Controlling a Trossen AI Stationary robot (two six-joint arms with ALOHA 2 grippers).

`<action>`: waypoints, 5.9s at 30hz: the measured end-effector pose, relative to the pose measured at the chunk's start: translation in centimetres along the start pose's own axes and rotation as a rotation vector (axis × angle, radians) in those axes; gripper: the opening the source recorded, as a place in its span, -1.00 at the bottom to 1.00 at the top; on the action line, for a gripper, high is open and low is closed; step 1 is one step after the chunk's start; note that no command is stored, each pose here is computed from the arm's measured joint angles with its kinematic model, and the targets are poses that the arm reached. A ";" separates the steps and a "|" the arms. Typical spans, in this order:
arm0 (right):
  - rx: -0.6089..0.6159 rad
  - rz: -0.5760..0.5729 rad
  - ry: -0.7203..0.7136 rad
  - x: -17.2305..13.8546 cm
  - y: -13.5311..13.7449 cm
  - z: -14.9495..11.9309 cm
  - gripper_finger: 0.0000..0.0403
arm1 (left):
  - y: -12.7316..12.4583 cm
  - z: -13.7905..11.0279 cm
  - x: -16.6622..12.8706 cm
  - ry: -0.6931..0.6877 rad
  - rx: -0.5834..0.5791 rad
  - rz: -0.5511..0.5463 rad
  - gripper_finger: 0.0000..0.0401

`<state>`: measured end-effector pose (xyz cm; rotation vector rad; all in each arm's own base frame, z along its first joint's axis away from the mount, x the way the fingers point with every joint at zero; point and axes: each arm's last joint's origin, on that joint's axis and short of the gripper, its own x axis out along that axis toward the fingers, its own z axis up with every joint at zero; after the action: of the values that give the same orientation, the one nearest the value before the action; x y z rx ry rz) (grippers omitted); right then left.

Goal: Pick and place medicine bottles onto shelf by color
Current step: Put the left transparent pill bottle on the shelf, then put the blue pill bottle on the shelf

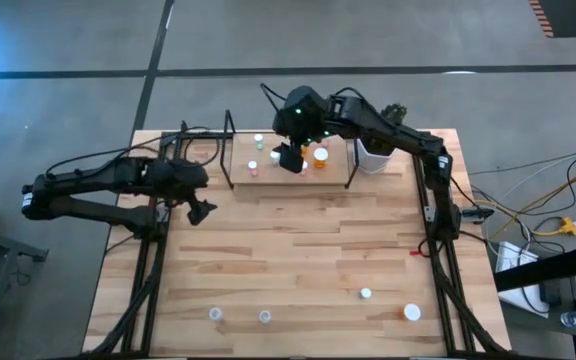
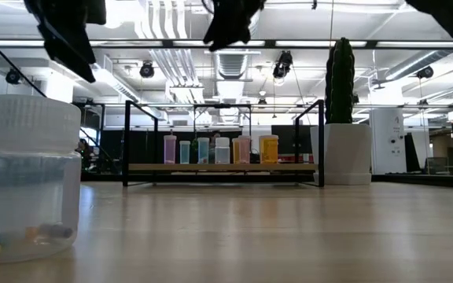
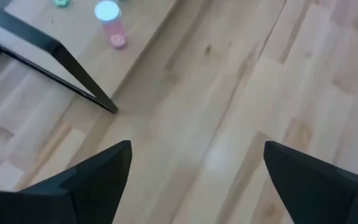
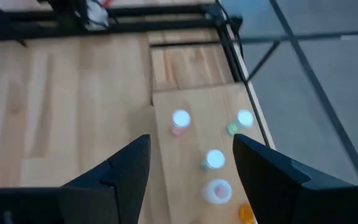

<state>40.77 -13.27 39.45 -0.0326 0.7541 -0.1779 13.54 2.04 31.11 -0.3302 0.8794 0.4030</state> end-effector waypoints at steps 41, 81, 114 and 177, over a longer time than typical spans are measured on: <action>0.210 -0.067 0.327 1.5 22.6 -7.8 0.09 | -13.1 -8.4 0.3 0.176 0.625 -0.437 0.44; 0.168 -0.058 0.352 -0.2 23.3 -8.0 0.09 | -21.8 -16.9 7.5 0.182 0.550 -0.377 -0.34; 0.296 -0.283 0.377 -6.5 20.9 -15.7 0.09 | 6.3 15.6 8.5 -0.080 -0.065 0.152 -0.41; 0.360 -0.343 0.188 -7.5 20.3 -14.7 0.09 | 11.0 15.7 18.3 0.187 -0.212 0.224 -0.02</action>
<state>28.39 8.52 31.92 0.2004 0.8913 -0.6478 29.44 22.25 24.72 -0.4722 1.0639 0.6835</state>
